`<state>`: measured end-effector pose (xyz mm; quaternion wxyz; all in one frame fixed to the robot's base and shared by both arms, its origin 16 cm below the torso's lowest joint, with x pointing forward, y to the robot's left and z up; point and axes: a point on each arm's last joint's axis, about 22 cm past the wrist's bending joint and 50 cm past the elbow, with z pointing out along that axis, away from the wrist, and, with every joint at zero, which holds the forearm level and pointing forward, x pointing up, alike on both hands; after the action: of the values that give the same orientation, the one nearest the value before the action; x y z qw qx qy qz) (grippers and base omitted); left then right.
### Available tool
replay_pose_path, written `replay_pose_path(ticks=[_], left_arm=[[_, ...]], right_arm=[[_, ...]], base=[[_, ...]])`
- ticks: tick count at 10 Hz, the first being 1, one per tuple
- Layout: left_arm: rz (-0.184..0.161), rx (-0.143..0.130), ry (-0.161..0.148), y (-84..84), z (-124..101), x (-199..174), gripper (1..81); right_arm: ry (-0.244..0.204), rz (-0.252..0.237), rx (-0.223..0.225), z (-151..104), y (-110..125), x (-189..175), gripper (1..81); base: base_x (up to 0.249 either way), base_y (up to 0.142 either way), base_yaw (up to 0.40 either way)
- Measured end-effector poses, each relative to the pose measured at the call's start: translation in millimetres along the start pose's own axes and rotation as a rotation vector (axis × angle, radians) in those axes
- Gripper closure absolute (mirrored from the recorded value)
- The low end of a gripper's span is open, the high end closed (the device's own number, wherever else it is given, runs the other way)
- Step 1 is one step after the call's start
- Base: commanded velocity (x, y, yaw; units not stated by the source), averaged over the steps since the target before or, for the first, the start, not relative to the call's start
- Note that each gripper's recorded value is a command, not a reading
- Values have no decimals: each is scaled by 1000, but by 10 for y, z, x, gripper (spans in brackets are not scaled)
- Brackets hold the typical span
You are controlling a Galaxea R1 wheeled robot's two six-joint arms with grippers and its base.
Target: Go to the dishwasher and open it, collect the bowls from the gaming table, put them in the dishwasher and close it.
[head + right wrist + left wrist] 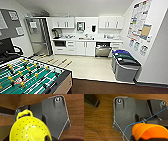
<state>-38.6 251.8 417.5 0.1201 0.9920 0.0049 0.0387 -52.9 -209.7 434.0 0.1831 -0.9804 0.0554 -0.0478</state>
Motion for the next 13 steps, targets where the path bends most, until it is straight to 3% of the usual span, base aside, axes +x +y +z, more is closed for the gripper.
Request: replay_pose_path(ticks=[11, 13], left_arm=[[-1, -7, 1, 54, 13, 2, 811], [-1, -11, 2, 88, 22, 8, 811]], right_arm=[[3, -2, -3, 1, 13, 26, 811], [6, -4, -8, -7, 49, 59, 811]], base=[[178, -75, 0], [180, 0, 0]])
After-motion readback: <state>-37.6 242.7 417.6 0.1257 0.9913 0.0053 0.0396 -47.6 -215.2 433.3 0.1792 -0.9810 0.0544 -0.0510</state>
